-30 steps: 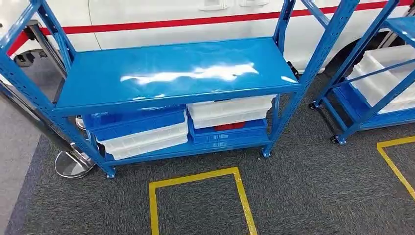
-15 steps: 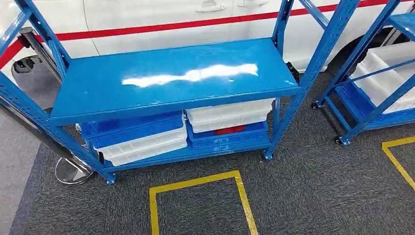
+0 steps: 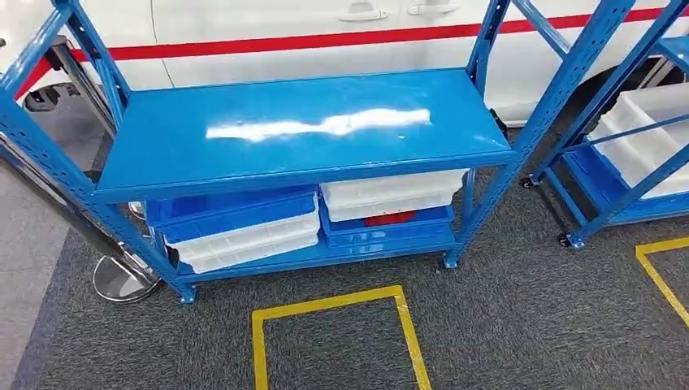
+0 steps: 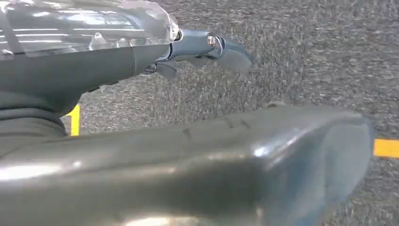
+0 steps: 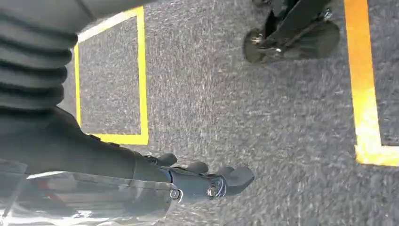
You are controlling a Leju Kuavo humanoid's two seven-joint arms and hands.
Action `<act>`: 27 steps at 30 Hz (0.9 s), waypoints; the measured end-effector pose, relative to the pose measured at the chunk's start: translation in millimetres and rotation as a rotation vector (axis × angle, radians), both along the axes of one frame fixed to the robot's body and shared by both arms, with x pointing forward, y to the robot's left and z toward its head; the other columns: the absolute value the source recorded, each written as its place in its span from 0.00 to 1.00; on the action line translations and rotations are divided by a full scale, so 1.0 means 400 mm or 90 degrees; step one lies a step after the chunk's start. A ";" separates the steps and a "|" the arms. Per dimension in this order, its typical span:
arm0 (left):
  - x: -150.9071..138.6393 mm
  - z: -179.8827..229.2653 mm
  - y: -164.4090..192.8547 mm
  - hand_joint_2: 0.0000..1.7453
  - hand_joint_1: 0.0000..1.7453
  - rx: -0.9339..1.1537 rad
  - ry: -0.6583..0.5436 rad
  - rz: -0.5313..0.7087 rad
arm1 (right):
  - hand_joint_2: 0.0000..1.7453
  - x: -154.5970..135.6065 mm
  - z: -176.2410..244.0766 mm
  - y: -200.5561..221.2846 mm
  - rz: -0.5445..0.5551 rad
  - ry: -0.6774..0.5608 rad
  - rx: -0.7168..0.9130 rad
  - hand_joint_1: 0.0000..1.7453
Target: Take the parts from the cabinet and place them on the table.
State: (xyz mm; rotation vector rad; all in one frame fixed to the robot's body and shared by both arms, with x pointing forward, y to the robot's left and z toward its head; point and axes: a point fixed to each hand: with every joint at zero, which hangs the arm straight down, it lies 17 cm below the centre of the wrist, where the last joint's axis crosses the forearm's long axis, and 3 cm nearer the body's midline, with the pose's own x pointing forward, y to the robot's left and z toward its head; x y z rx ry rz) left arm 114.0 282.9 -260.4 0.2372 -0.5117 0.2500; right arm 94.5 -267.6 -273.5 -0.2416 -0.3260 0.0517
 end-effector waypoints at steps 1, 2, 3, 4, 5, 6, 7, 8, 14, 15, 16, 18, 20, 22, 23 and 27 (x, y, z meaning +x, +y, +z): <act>-0.002 -0.002 0.004 0.00 0.00 0.002 0.006 0.002 | 0.00 0.003 0.000 0.004 -0.002 -0.001 0.005 0.00; -0.005 -0.003 0.006 0.00 0.00 0.002 0.009 0.003 | 0.00 0.006 0.001 0.006 -0.003 -0.003 0.009 0.00; -0.006 -0.004 0.007 1.00 0.00 0.002 0.013 0.002 | 0.00 0.006 0.001 0.009 -0.002 -0.003 0.011 0.00; -0.006 -0.005 0.007 1.00 0.00 0.002 0.014 0.002 | 0.00 0.006 0.001 0.009 -0.003 -0.002 0.011 0.00; -0.007 -0.005 0.007 1.00 0.00 0.001 0.016 0.002 | 0.00 0.005 0.000 0.008 -0.003 -0.001 0.011 0.00; -0.008 -0.006 0.006 1.00 0.00 0.000 0.017 0.001 | 0.00 0.005 0.000 0.009 -0.004 -0.001 0.013 0.00; -0.009 -0.006 0.005 1.00 0.00 -0.001 0.018 0.001 | 0.00 0.005 0.000 0.009 -0.005 -0.001 0.013 0.00; -0.009 -0.006 0.005 1.00 0.00 -0.001 0.018 0.000 | 0.00 0.004 0.000 0.009 -0.006 0.001 0.013 0.00; -0.014 -0.009 0.004 1.00 0.00 -0.004 0.027 0.004 | 1.00 -0.005 -0.003 0.016 -0.008 0.013 0.023 0.00; -0.020 -0.011 0.004 1.00 0.00 -0.003 0.032 0.001 | 1.00 -0.009 -0.004 0.018 -0.009 0.016 0.028 0.00; -0.028 -0.014 0.001 1.00 0.00 -0.005 0.039 -0.003 | 1.00 -0.017 -0.006 0.020 -0.010 0.020 0.034 0.00; -0.039 -0.018 -0.012 1.00 0.00 -0.018 0.050 -0.019 | 1.00 -0.026 -0.008 0.025 -0.014 0.025 0.047 0.00; -0.053 -0.022 -0.025 1.00 0.00 -0.031 0.061 -0.035 | 1.00 -0.037 -0.010 0.028 -0.015 0.029 0.057 0.00; -0.066 -0.026 -0.039 1.00 0.00 -0.046 0.072 -0.050 | 1.00 -0.050 -0.011 0.031 -0.015 0.035 0.069 0.00; -0.074 -0.028 -0.044 1.00 0.00 -0.053 0.078 -0.057 | 1.00 -0.056 -0.012 0.031 -0.016 0.037 0.073 0.00; -0.094 -0.033 -0.060 0.00 0.00 -0.077 0.095 -0.085 | 1.00 -0.073 -0.013 0.036 -0.014 0.042 0.094 0.00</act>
